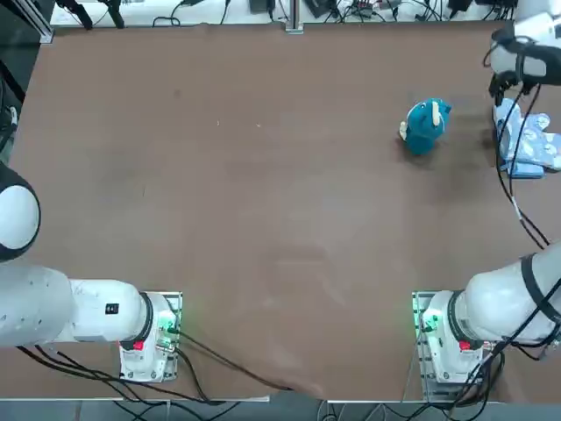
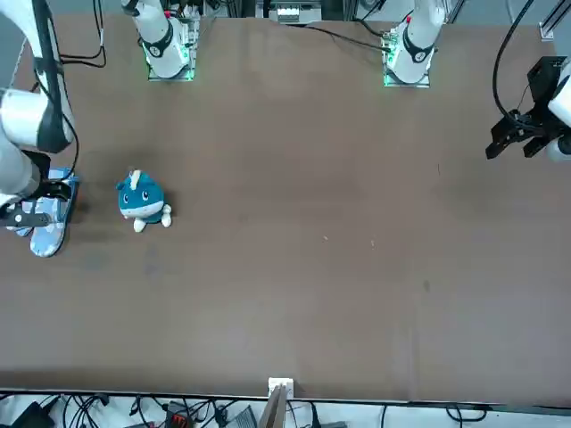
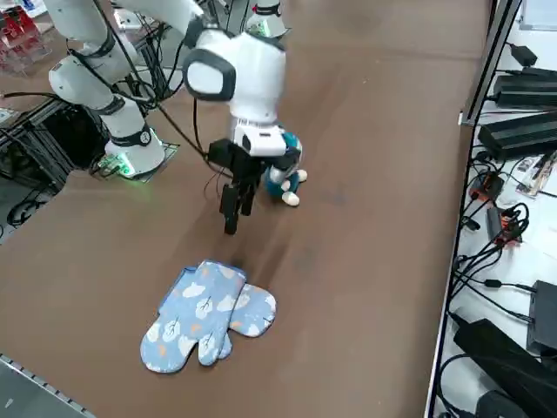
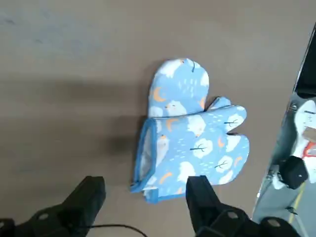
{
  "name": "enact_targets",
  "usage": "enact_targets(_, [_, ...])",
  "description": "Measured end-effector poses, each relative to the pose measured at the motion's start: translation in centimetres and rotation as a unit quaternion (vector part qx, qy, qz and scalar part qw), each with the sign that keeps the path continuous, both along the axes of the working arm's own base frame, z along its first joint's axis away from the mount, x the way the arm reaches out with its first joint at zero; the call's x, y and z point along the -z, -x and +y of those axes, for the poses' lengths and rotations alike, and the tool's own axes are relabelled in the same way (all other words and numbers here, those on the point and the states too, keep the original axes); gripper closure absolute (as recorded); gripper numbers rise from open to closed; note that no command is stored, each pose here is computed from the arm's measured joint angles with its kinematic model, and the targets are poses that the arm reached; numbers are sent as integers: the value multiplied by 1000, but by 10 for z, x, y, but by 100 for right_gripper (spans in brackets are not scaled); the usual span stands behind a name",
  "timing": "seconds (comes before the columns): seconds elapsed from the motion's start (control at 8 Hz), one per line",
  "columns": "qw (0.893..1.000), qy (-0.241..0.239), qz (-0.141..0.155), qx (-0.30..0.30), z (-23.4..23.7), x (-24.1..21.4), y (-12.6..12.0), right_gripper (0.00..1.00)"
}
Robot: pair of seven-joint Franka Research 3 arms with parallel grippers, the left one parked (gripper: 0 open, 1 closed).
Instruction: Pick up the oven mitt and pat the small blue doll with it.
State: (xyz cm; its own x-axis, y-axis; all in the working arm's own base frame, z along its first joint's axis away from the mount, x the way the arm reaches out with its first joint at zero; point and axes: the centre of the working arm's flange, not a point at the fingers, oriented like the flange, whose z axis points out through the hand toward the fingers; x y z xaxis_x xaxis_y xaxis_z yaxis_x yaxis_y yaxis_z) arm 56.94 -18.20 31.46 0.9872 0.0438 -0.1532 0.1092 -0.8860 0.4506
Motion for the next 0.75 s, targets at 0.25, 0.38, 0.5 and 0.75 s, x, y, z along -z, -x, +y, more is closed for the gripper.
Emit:
enact_targets(0.25, [999,52,-7,8,-12,50,15,3])
enact_targets(0.38, [997,76,-13,11,-12,69,20,4])
enact_targets(0.5, [995,96,-23,14,-12,84,22,5])
enact_targets(0.75, [990,137,-42,11,-12,109,25,6])
